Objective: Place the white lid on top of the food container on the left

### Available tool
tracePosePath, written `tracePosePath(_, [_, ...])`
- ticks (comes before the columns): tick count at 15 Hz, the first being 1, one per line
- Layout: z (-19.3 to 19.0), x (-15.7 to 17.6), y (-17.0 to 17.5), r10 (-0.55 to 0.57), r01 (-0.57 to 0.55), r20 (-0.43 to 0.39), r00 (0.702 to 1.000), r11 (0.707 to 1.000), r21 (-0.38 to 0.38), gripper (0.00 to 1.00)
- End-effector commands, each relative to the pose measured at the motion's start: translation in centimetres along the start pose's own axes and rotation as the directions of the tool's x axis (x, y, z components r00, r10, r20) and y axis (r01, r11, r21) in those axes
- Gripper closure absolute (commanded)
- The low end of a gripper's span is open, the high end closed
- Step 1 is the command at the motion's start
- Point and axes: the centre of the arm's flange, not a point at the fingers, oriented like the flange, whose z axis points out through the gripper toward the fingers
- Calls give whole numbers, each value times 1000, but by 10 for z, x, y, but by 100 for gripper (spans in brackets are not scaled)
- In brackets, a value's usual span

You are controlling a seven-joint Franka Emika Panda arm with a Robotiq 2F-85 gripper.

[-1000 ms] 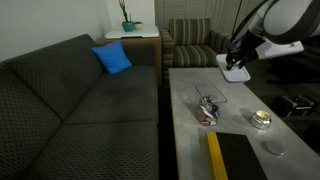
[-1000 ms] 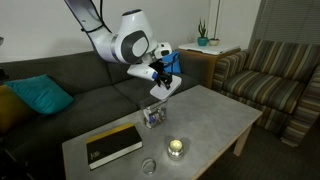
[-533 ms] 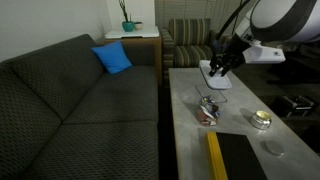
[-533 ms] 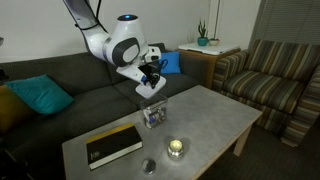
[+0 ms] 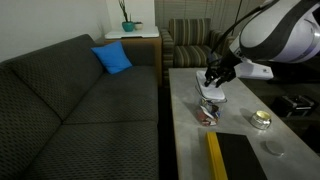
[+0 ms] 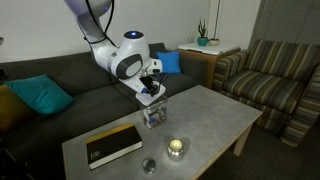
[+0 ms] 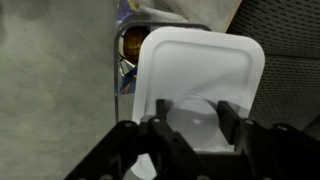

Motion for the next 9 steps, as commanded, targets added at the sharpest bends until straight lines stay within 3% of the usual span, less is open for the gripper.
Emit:
tracePosePath(1, [12,10,8,10,-9,-23,1000,1000,5,71])
tracePosePath(7, [5,23,8,0,-1,-14,1000,999,-36,71])
tracePosePath(9, [4,24,8,9,-7,31,999,997,-74,71])
